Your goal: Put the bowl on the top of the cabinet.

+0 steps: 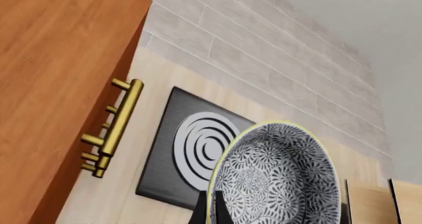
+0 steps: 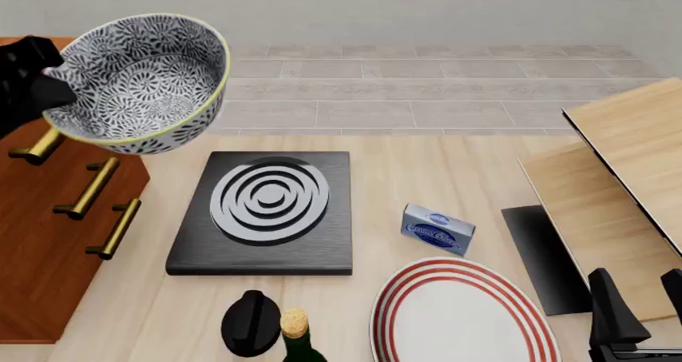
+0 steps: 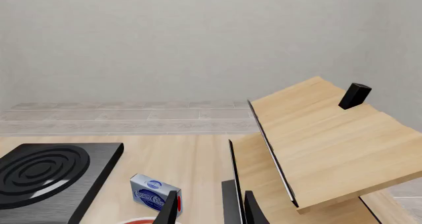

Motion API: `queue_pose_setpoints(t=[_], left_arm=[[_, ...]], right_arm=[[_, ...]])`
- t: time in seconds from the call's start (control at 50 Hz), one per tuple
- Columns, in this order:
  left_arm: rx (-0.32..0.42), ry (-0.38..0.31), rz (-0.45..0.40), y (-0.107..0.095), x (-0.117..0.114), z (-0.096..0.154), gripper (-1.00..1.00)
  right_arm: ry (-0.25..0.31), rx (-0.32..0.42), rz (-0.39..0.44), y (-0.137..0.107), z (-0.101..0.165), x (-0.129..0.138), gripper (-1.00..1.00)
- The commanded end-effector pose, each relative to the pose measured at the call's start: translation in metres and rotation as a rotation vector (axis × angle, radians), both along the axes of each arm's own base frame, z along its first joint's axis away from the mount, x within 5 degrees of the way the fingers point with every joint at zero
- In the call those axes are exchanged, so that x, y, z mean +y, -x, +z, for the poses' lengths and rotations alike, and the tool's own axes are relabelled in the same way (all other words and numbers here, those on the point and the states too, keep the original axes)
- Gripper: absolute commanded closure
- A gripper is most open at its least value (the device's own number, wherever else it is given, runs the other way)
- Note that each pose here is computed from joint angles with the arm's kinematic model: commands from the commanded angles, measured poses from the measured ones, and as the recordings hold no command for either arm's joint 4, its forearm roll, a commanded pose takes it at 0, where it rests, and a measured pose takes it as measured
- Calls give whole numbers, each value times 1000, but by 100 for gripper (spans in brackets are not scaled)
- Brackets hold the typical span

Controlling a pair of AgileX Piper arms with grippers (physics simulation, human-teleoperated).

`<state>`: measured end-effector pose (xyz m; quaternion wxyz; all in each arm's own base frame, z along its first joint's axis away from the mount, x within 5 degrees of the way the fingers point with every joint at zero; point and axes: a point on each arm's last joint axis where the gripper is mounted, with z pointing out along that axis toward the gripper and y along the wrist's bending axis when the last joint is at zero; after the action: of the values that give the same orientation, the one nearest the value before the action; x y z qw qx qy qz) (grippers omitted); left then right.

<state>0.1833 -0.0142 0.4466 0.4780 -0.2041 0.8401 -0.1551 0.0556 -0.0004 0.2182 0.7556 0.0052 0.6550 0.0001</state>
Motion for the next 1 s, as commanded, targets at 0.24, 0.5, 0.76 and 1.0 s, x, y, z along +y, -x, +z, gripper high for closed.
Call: queue_pose_setpoints(t=[0.24, 0.5, 0.76, 1.0], left_arm=[[78, -73, -23, -27, 2, 9, 100], [146, -60, 6, -43, 6, -7, 100], [171, -36, 8, -50, 3, -16, 100], [168, -17, 23, -51, 3, -14, 100]], right_arm=[[0, 0, 0, 0, 0, 0, -100], [0, 0, 0, 0, 0, 0, -100], [0, 0, 0, 0, 0, 0, -100], [0, 0, 0, 0, 0, 0, -100]])
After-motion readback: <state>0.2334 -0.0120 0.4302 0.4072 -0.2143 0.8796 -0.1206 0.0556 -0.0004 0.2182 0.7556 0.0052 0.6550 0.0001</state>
